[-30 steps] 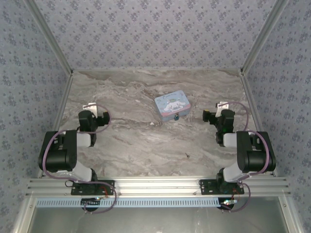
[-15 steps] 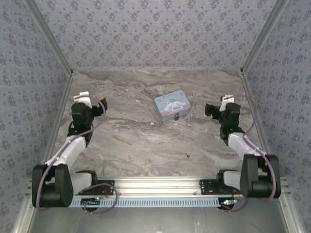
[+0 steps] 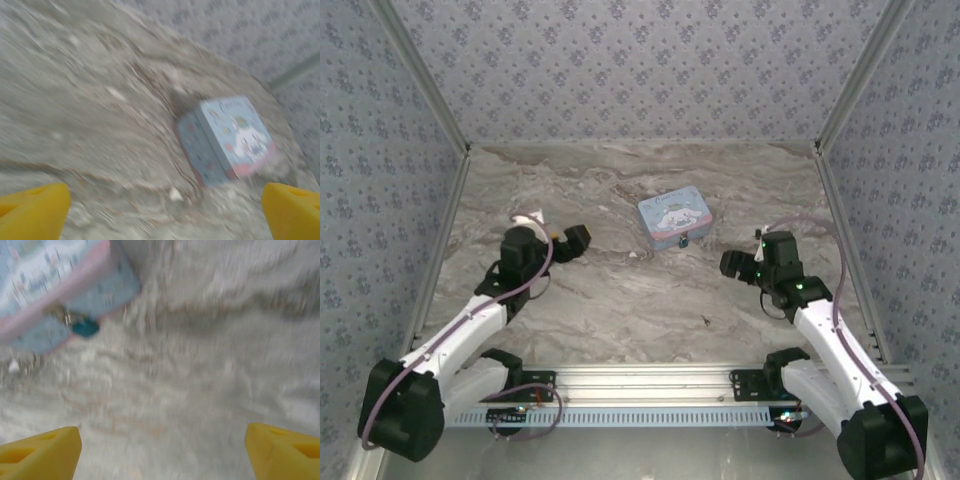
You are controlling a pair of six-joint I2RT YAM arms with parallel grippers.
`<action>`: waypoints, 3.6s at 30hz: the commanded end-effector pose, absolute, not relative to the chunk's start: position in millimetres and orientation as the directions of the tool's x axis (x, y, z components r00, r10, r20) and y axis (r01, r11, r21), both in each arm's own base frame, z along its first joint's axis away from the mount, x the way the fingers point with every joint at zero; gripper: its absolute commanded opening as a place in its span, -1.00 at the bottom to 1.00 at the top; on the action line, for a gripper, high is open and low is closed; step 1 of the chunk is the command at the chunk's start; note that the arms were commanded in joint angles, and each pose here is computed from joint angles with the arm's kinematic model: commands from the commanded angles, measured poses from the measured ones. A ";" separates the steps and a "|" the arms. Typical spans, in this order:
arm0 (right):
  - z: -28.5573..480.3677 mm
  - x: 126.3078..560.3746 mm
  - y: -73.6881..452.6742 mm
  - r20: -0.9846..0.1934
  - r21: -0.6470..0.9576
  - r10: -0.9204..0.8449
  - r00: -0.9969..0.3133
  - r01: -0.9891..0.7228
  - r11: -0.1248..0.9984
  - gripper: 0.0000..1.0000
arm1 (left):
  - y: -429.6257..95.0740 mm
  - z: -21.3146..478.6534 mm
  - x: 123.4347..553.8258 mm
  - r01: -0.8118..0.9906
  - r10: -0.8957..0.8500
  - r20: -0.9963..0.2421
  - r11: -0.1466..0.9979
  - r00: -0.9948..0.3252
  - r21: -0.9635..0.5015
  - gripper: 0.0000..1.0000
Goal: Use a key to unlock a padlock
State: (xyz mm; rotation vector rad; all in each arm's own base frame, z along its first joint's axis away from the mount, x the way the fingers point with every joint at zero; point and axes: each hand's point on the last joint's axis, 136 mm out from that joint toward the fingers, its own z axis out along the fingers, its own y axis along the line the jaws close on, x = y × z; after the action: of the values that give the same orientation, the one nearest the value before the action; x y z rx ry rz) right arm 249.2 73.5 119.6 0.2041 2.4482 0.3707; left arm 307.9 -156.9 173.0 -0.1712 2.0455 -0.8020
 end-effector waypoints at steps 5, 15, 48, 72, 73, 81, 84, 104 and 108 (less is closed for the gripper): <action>81.3 181.4 98.8 -0.280 0.331 0.263 -0.923 0.164 0.929 0.62 | -201.2 174.0 306.0 0.212 -0.429 -0.652 0.711 -0.626 -0.671 0.96; 46.4 150.0 128.6 -0.108 0.270 0.196 -0.975 0.161 0.949 0.44 | -241.3 170.9 307.4 0.268 -0.362 -0.641 0.690 -0.677 -0.672 0.97; 20.6 159.3 149.2 -0.039 0.193 0.110 -0.993 0.100 0.976 -0.45 | -235.8 173.2 305.1 0.262 -0.346 -0.657 0.718 -0.670 -0.645 0.99; 16.2 167.0 170.2 -0.037 0.289 0.109 -0.993 0.094 0.953 -1.00 | -220.1 180.0 299.9 0.252 -0.340 -0.691 0.756 -0.638 -0.604 0.99; 18.5 169.3 171.6 -0.049 0.303 0.115 -0.992 0.095 0.948 -1.00 | -218.9 181.7 299.4 0.252 -0.341 -0.694 0.757 -0.634 -0.603 0.99; 61.0 202.4 192.0 -0.235 0.495 0.217 -0.947 0.075 0.866 -1.00 | -221.3 201.3 295.6 0.278 -0.373 -0.685 0.714 -0.626 -0.643 0.97; 84.6 218.4 201.1 -0.311 0.582 0.276 -0.909 0.048 0.812 -1.00 | -229.8 211.6 293.4 0.312 -0.367 -0.677 0.680 -0.638 -0.663 0.93; 204.1 284.8 236.4 -0.530 0.792 0.506 -0.680 -0.185 0.581 -1.00 | -315.8 260.0 277.1 0.462 -0.265 -0.581 0.398 -0.769 -0.793 0.19; 208.0 283.3 242.1 -0.529 0.798 0.502 -0.684 -0.199 0.569 -1.00 | -328.4 255.6 277.8 0.459 -0.249 -0.569 0.384 -0.784 -0.801 0.13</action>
State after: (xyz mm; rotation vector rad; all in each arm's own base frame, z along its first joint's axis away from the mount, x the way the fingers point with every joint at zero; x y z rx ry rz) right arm 278.7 233.7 184.1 0.2603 2.0971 1.1115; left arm 278.1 -315.4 233.7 0.1337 2.0786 -1.3798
